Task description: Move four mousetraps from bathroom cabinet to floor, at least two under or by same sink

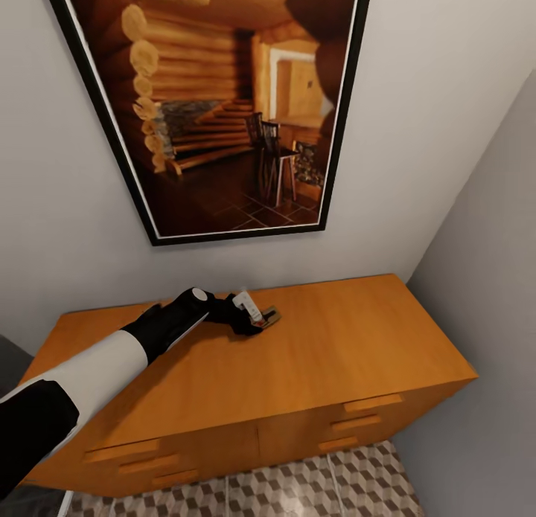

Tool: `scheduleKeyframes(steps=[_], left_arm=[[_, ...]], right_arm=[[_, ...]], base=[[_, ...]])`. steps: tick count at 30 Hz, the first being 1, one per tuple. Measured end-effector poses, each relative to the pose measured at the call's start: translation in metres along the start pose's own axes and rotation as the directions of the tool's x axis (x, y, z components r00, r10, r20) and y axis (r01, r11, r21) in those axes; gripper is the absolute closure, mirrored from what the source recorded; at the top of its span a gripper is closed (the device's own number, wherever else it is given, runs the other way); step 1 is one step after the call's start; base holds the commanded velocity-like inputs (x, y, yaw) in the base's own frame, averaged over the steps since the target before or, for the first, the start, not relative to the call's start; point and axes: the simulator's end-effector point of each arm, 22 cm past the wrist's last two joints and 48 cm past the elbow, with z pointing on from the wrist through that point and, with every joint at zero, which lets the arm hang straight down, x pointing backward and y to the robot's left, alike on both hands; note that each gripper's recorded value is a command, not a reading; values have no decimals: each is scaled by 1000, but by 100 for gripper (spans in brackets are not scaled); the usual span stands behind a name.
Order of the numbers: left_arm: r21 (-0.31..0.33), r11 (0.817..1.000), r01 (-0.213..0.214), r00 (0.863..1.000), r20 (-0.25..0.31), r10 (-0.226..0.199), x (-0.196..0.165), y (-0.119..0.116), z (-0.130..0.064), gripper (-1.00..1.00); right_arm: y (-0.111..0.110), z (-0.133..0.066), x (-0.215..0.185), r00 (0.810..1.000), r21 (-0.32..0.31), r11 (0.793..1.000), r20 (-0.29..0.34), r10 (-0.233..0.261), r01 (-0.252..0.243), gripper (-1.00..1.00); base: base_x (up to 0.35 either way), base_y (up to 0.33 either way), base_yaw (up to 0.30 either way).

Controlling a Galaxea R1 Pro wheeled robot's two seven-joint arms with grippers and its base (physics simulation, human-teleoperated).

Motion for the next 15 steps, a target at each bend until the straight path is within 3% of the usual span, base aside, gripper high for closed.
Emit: scheduleKeyframes(steps=[15], left_arm=[[-1,1000,4,1000,-7,-4,3,1,0,100]], right_arm=[[-2,0,0,1000,3,1000,0,1,-1,100]], base=[[-315,-79,0]])
